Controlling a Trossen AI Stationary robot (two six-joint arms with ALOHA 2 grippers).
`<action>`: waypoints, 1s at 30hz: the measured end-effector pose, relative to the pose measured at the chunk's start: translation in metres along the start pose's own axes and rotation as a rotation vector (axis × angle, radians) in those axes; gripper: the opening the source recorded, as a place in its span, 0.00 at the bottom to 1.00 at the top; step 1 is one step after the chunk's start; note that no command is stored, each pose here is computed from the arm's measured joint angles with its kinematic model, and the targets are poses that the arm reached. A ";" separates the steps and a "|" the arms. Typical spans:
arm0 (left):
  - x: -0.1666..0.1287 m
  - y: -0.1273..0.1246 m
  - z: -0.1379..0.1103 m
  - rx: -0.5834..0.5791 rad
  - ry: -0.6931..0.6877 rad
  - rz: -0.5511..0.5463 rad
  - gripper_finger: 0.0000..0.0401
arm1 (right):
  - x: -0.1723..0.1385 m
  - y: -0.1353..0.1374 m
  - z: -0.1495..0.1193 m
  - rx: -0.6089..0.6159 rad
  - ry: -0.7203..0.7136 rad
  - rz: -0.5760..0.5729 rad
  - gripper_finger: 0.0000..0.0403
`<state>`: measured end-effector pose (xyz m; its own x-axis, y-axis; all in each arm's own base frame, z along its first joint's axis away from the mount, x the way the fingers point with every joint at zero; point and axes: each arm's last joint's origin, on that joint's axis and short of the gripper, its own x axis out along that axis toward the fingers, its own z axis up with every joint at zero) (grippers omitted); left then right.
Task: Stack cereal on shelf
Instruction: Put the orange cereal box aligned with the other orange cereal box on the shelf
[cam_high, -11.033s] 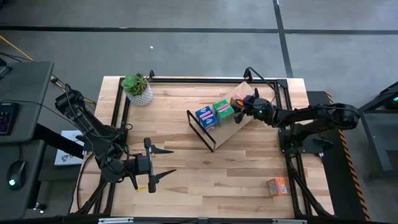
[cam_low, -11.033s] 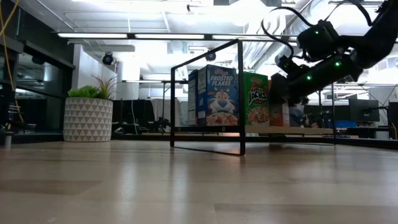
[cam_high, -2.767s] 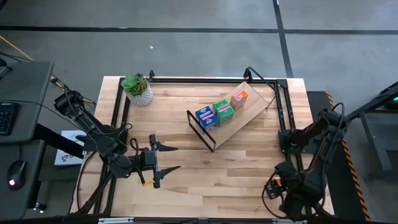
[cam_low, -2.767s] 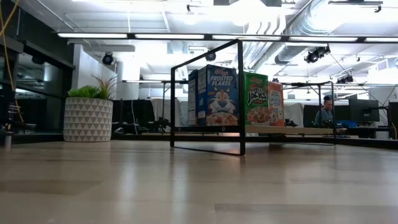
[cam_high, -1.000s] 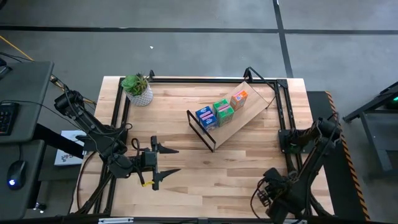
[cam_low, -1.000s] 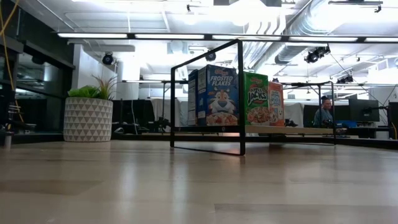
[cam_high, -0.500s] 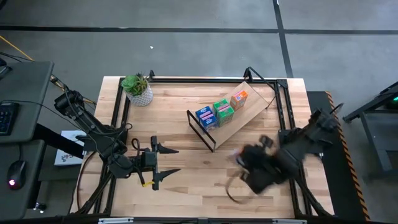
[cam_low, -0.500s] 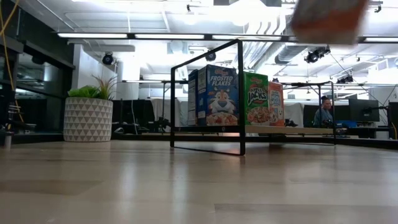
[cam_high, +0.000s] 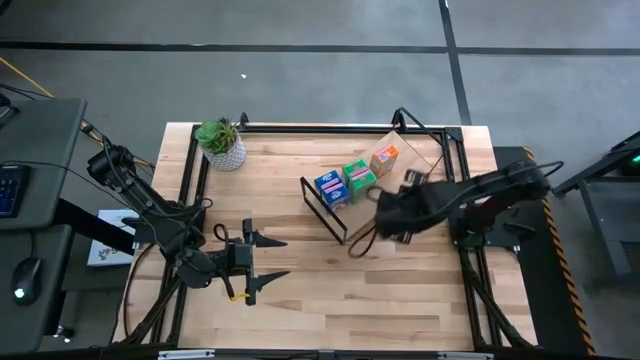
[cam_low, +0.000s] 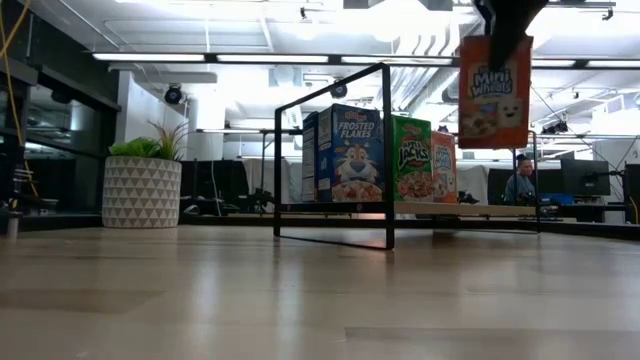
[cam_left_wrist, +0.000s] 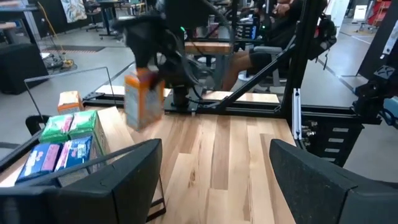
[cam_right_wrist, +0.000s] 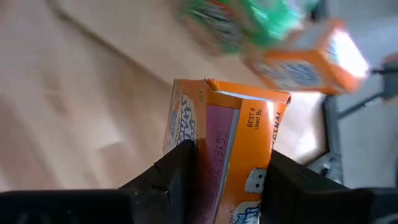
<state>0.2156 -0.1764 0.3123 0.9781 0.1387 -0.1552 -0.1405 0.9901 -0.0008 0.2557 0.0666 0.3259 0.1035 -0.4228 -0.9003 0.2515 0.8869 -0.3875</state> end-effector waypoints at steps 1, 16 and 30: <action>0.000 0.000 -0.001 -0.004 0.004 0.001 0.72 | 0.001 -0.009 -0.005 0.014 -0.005 -0.020 0.34; 0.004 0.004 0.001 -0.019 -0.006 0.031 0.72 | 0.044 -0.051 -0.039 -0.324 -0.036 -0.099 0.34; 0.006 0.005 0.001 -0.014 -0.001 0.035 0.72 | 0.081 -0.056 -0.015 -0.487 -0.065 -0.109 0.34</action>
<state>0.2204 -0.1702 0.3123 0.9727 0.1733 -0.1541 -0.1768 0.9842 -0.0090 0.2357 -0.0149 0.2722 0.1652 -0.5150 -0.8412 -0.2121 0.8144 -0.5402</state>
